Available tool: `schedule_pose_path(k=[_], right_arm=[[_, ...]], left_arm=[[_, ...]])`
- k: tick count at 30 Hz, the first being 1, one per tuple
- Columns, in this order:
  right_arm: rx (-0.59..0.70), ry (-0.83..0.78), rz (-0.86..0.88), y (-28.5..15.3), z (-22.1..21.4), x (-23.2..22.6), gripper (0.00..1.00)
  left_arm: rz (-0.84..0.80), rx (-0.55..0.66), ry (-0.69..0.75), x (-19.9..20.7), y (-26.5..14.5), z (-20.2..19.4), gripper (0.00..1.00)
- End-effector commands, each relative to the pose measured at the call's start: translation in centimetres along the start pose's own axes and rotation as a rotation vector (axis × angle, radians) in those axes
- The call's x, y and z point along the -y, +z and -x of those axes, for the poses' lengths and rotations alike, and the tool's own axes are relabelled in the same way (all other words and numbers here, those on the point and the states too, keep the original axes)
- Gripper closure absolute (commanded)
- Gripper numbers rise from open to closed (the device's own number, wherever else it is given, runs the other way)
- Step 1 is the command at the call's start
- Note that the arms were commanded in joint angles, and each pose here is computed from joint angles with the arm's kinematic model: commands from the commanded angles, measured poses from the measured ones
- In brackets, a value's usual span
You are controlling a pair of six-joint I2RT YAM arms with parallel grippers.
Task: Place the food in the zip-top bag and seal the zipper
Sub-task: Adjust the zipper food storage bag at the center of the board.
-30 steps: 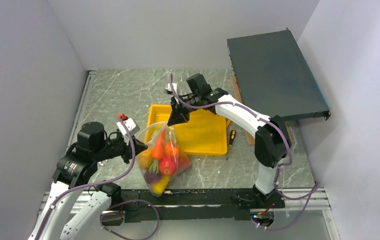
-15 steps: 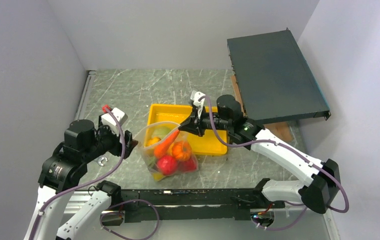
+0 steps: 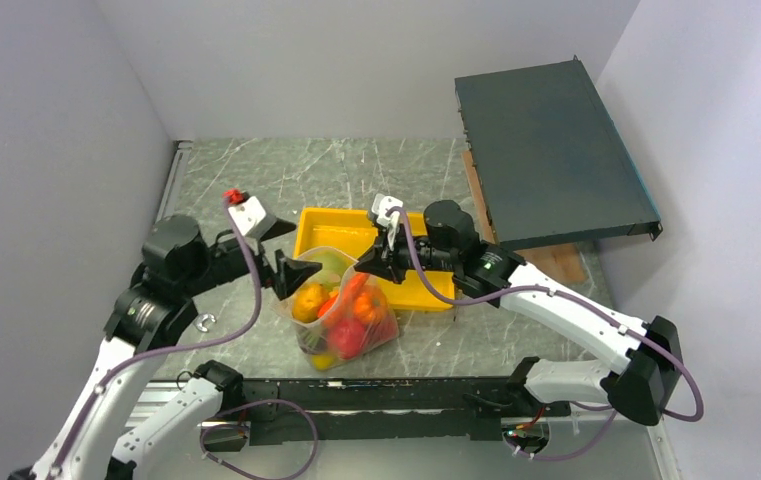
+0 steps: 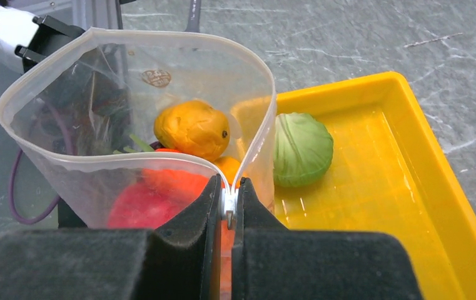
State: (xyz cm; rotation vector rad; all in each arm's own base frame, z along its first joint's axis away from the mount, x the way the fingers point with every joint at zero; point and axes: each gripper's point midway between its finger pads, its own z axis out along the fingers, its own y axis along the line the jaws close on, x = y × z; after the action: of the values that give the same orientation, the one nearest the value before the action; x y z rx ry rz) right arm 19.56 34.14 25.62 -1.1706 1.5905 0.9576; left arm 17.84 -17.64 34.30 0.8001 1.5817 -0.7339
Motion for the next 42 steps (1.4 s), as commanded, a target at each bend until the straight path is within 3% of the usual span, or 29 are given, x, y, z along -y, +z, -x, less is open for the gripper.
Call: schedule_pose_path(k=[1,5,15,22,25,33,42], right_arm=[[0.065,-0.037,-0.016,-1.8,2.8,-0.5,1.0],[0.082,-0.039,0.003,-2.9,4.2,-1.5,1.0],[0.119,-0.054,0.015,-5.1,6.4,-2.7,1.0],[0.107,-0.045,0.041,-5.0,6.0,-3.1,1.0],[0.106,-0.048,0.063,-5.1,5.9,-3.6,1.0],[0.066,-0.074,0.145,-5.8,5.5,-5.1,1.0],[0.035,-0.059,0.209,-5.6,4.9,-6.0,1.0]], left_arm=[[-0.109,0.065,0.042,1.1,3.0,3.1,0.0],[-0.163,0.074,0.05,2.5,5.1,3.2,0.0],[-0.22,-0.05,0.098,4.5,7.9,-0.4,0.01],[-0.22,-0.169,0.114,4.8,8.6,-4.0,0.3],[-0.22,-0.186,0.123,4.8,8.7,-4.5,0.34],[-0.339,-0.15,0.218,6.5,7.5,-3.4,0.03],[-0.463,-0.041,0.269,8.7,6.5,-0.9,0.0]])
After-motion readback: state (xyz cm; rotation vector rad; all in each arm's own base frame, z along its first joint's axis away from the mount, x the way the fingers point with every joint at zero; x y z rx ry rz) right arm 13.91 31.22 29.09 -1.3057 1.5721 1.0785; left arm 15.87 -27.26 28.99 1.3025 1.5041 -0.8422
